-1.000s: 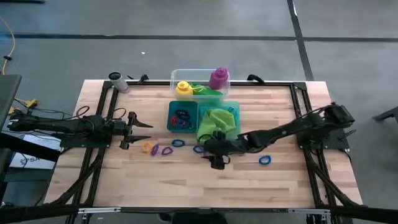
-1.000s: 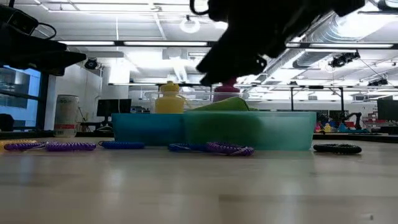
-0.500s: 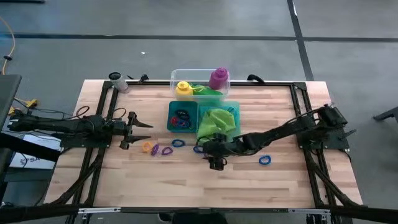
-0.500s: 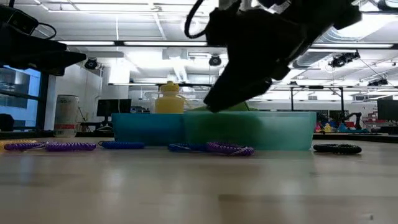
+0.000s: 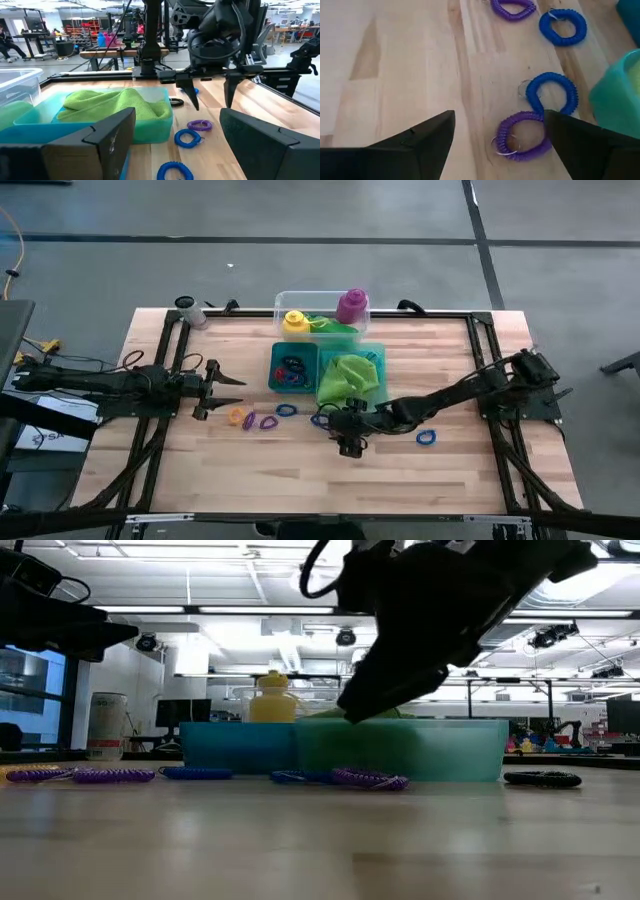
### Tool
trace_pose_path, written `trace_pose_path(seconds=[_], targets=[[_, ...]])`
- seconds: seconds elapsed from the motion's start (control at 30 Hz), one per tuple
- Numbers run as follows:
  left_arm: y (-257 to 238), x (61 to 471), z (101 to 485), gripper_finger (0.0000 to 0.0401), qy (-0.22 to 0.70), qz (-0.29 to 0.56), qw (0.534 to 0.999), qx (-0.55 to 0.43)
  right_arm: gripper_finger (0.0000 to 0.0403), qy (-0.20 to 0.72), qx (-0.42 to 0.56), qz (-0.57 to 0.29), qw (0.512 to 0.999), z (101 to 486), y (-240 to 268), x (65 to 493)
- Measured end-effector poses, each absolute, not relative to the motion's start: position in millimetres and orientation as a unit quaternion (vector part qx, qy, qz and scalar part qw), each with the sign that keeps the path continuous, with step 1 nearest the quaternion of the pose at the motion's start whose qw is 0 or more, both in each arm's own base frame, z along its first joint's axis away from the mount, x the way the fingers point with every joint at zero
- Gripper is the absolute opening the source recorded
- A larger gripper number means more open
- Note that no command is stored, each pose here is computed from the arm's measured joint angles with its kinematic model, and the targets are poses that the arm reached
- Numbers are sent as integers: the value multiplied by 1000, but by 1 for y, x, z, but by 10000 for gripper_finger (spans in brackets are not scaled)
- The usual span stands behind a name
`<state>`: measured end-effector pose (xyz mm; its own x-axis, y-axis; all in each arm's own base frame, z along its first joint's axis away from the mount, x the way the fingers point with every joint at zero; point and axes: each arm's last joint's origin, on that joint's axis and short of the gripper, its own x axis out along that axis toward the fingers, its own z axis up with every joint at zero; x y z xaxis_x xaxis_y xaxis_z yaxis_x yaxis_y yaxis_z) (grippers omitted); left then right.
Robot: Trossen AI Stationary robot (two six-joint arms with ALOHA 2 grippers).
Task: Pick & Place Sports Items
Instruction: Put the right purple spring keychain into the blue bin
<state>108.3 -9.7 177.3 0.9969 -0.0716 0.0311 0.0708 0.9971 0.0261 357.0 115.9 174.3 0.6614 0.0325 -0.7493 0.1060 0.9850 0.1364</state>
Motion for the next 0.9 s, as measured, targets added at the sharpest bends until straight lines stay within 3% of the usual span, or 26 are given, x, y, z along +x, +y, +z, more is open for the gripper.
trace_pose_path(seconds=[0.67,0.9], targets=[[-10,108,177,236,-16,-36,999,13,244,457,74,-40,886,113,124,368],[-10,108,177,236,-16,-36,999,13,214,464,76,-39,882,110,123,367]])
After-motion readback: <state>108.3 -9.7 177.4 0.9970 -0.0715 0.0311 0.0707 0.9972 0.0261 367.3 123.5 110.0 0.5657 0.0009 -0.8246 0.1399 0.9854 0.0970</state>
